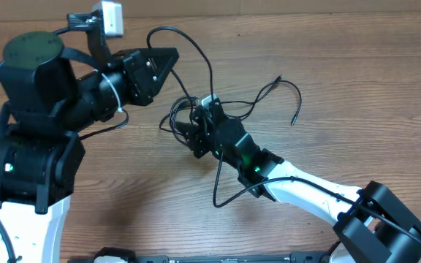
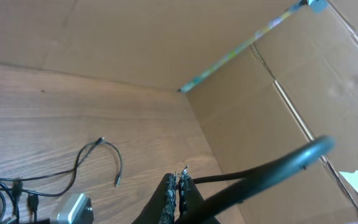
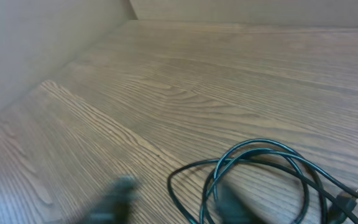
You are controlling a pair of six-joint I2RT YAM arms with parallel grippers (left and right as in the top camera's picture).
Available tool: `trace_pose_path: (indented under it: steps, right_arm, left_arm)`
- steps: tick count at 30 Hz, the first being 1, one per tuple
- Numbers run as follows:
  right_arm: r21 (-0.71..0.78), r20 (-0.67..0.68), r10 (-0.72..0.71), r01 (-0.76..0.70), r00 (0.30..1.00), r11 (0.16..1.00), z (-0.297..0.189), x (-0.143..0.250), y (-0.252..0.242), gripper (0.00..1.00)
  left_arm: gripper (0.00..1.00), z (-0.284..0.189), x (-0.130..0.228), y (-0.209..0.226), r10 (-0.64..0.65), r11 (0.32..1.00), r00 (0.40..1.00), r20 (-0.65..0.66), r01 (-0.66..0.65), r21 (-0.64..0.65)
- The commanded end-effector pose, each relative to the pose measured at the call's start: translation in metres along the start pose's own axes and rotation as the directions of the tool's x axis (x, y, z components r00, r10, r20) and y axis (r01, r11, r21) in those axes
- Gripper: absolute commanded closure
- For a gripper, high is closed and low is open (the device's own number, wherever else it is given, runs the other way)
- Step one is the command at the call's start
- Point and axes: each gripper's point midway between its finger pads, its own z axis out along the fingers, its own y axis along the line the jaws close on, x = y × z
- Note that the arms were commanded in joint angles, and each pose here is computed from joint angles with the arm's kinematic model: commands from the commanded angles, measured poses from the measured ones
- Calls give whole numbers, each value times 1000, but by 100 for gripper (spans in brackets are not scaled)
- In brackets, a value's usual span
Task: Untangle cables
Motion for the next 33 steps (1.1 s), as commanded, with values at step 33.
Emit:
trace_pose_path:
  steps: [33]
  right_arm:
    - [-25,-123,37,-40,992,999,-143,-37,12,96]
  left_arm:
    - [96,-25,59,267,-473,450,880,50,290,-845]
